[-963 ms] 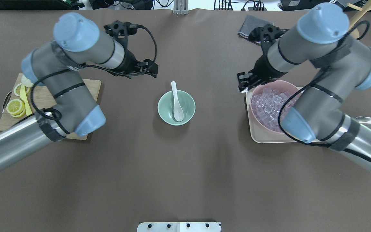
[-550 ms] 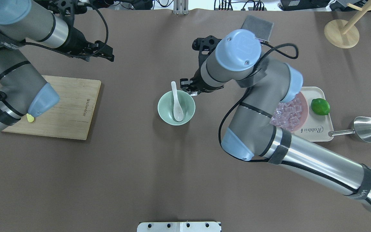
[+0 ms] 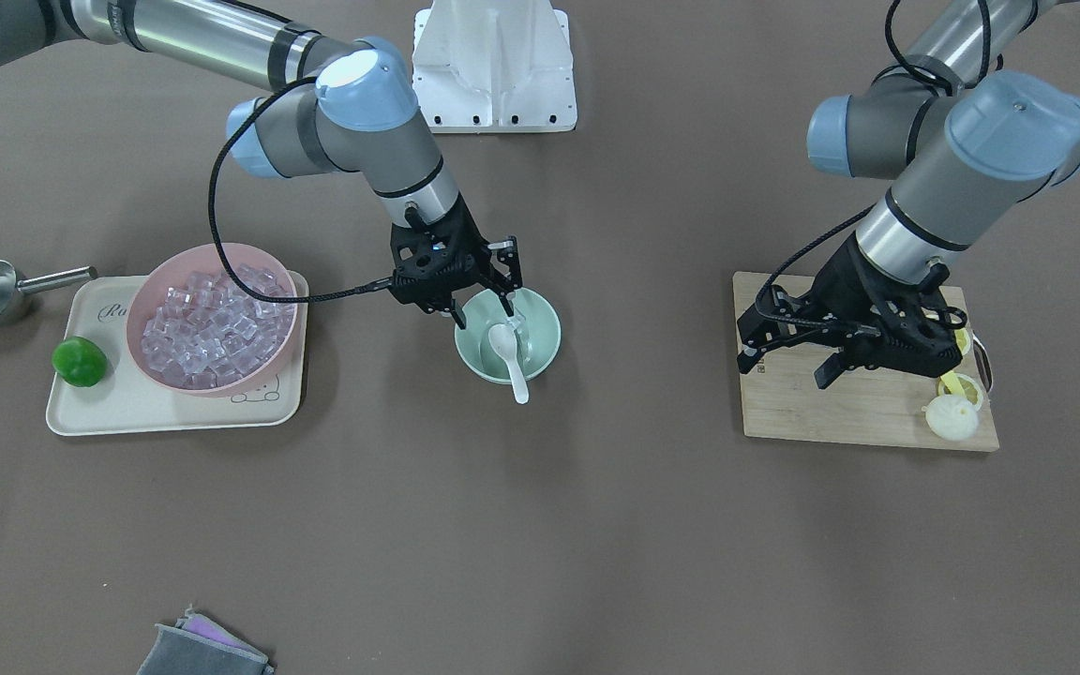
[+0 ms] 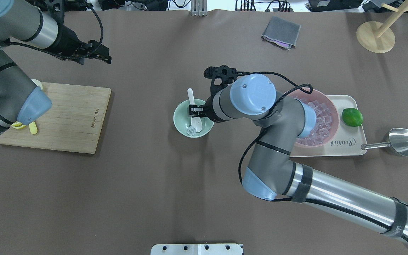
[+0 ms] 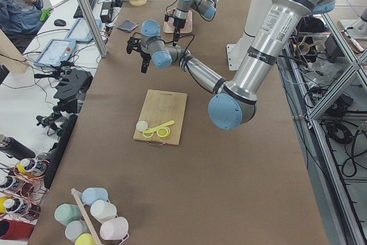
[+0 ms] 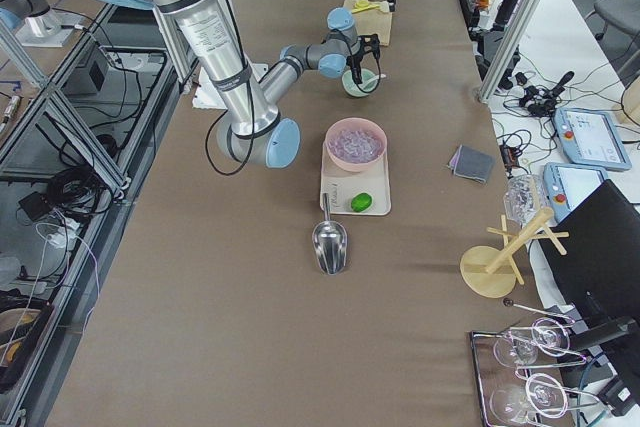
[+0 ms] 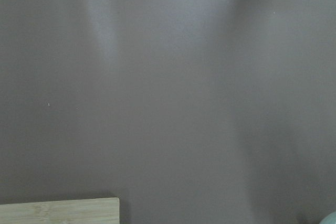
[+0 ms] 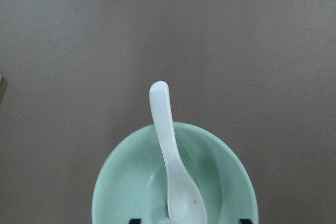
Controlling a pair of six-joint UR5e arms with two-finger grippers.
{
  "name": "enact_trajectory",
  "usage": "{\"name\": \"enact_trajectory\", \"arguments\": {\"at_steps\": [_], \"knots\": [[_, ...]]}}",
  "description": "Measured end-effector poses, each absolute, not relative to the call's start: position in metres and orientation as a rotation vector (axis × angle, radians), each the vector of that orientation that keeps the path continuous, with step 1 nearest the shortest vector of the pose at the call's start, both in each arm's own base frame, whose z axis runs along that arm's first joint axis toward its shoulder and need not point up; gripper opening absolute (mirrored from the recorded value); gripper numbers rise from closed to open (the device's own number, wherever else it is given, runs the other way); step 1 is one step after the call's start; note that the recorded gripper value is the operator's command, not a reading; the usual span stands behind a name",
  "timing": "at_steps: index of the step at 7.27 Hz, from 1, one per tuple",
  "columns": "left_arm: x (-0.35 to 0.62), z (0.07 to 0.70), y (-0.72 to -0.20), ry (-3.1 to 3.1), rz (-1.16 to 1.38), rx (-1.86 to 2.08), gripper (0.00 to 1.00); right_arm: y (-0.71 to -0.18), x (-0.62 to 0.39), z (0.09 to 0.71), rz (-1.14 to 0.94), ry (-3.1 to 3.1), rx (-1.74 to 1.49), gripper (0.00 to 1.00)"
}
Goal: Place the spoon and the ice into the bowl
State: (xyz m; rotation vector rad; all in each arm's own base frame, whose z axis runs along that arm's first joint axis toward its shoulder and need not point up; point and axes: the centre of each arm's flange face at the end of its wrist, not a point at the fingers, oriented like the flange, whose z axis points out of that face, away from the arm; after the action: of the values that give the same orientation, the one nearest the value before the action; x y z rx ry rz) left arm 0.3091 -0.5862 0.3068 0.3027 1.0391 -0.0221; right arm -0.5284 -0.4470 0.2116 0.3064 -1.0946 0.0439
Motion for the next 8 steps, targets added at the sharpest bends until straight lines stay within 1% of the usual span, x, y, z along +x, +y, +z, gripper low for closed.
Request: {"name": "enact_trajectory", "arguments": {"at_steps": [1,2,3,4,6,8], "knots": [[0.313,0.310,-0.585,1.036,-0.030,0.273,0.97,-0.447,-0.480,0.221,0.041,-1.102,0.273,1.00],[0.313,0.313,-0.585,1.023,-0.032,0.236,0.97,-0.468,-0.420,0.233,0.038,-1.084,0.233,1.00],[0.299,0.317,-0.590,0.993,-0.033,0.217,0.97,-0.499,-0.354,0.263,0.011,-1.043,0.221,1.00],[0.268,0.330,-0.591,0.953,-0.019,0.217,0.97,-0.527,-0.288,0.311,-0.039,-0.987,0.226,1.00],[0.166,0.381,-0.581,0.876,0.109,0.236,0.97,-0.577,-0.166,0.420,-0.161,-0.862,0.230,1.00],[0.086,0.435,-0.562,0.822,0.211,0.244,0.98,-0.595,-0.057,0.520,-0.247,-0.813,0.225,1.00]]}}
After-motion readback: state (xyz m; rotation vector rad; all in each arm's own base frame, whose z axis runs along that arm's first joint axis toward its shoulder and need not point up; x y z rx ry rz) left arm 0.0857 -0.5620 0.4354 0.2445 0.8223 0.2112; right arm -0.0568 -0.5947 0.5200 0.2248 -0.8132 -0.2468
